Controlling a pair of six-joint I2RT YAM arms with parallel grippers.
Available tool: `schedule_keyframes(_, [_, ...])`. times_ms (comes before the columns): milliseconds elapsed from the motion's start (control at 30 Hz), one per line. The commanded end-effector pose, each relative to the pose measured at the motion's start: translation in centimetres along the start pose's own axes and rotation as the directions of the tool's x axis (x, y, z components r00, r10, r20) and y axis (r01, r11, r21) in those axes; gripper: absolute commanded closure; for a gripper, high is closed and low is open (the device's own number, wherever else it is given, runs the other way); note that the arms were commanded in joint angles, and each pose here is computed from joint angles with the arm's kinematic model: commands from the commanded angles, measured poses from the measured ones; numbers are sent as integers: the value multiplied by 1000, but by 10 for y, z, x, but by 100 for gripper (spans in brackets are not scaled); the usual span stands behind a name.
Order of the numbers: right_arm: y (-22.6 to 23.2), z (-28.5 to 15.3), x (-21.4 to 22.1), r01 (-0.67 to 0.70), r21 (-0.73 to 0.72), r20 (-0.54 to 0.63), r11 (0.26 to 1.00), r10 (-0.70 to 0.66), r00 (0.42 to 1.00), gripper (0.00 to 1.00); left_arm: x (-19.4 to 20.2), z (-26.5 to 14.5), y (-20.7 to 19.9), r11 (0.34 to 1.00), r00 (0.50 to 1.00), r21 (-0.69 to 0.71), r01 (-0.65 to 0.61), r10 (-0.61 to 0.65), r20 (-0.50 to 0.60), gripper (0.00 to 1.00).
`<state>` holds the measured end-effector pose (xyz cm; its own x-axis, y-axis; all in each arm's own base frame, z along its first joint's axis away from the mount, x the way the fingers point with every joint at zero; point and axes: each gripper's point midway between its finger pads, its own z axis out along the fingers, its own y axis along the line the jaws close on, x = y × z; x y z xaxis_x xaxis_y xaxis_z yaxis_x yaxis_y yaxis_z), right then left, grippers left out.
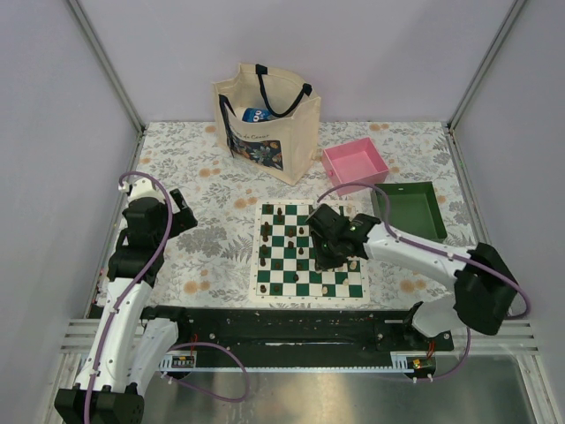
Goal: Set up the chess pieces on the board
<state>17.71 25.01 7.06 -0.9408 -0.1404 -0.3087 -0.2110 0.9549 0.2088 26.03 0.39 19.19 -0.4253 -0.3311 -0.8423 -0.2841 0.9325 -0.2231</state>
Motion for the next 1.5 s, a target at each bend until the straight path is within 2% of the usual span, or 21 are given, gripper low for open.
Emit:
schedule_keyframes(0, [-13,-26,-3,-78,5,105,997,77,992,76,-19,-3,-7,999,998,29,20,-22,60,1])
schedule_keyframes(100, [-31,-38,-4,-123,53,165,991,113,980,76,-19,-3,-6,999,998,26,21,-23,59,1])
schedule_keyframes(233, [-66,-39,14,-215,136,142,967,196,970,77,-18,-3,-7,999,998,30,21,-22,56,1])
schedule_keyframes(400, [-94,-40,22,-310,143,166,940,286,944,77,-18,-3,-6,999,998,30,23,-25,56,1])
schedule_keyframes(1100, [-101,0,24,-306,166,109,937,291,950,76,-17,-2,-7,999,998,31,21,-22,56,1])
schedule_keyframes(1467, [-103,-3,27,-309,173,103,935,295,950,75,-17,-2,-6,999,998,30,21,-22,56,1])
